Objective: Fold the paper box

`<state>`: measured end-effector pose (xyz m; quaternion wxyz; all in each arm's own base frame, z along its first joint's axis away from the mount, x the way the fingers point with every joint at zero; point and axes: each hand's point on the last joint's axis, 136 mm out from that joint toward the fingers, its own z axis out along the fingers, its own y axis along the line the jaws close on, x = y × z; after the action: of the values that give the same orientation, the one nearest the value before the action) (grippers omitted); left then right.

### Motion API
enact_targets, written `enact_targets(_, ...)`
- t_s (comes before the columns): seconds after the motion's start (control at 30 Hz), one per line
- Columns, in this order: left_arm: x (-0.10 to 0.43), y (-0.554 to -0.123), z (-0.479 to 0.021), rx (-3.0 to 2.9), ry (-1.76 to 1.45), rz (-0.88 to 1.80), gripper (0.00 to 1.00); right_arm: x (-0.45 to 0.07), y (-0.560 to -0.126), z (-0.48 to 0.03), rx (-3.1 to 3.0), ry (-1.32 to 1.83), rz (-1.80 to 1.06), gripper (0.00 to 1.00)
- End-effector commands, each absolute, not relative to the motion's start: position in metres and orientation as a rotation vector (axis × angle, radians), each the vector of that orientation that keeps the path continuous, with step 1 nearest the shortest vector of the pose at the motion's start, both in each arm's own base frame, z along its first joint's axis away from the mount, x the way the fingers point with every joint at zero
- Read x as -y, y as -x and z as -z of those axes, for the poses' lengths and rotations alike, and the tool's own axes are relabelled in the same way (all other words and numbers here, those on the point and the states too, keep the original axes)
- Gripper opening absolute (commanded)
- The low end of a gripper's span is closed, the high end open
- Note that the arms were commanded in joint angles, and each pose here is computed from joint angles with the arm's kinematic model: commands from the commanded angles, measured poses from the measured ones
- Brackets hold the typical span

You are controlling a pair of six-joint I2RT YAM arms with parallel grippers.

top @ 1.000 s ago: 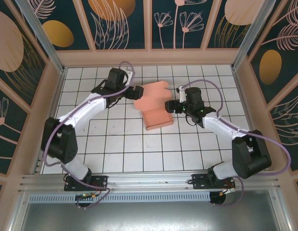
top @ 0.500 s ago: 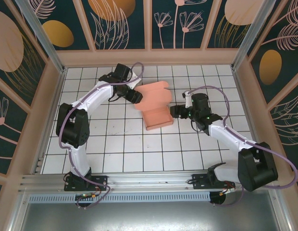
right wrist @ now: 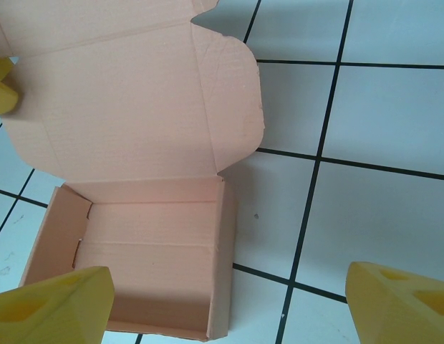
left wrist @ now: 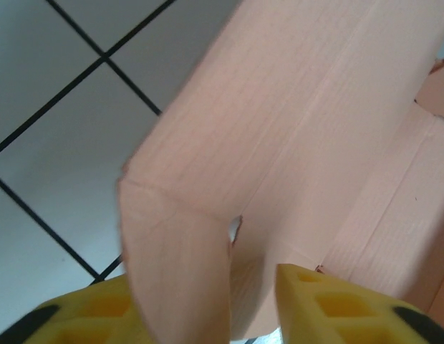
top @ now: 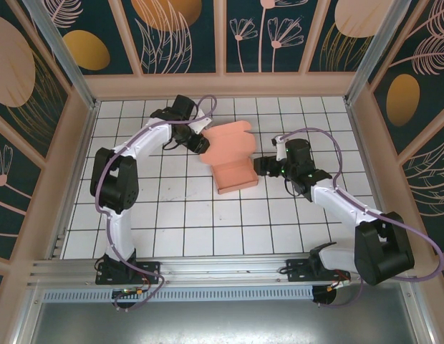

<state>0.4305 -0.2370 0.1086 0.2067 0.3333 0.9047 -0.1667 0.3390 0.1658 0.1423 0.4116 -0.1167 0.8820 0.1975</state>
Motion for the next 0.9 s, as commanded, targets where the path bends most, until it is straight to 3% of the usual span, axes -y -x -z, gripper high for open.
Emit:
enact_targets(0.0,0.242,-0.428,-0.115,-2.508,-0.954,0.533,0.32,-0.163,-0.339,-0.147,-2.204,0.297,-0.485,0.85)
enact_targets(0.43,0.237,-0.417,-0.124,-2.477,-1.001,0.516,0.14,-0.164,-0.343,-0.146,-2.210,0.295,-0.488,0.85)
enact_targets(0.6,0.235,-0.415,-0.128,-2.472,-1.006,0.503,0.24,-0.166,-0.344,-0.143,-2.218,0.296,-0.497,0.85)
enact_targets(0.7,0.234,-0.413,-0.130,-2.474,-1.010,0.500,0.17,-0.167,-0.345,-0.144,-2.216,0.294,-0.504,0.85)
enact_targets(0.87,0.232,-0.410,-0.129,-2.480,-1.008,0.496,0.19,-0.168,-0.344,-0.142,-2.224,0.292,-0.509,0.85)
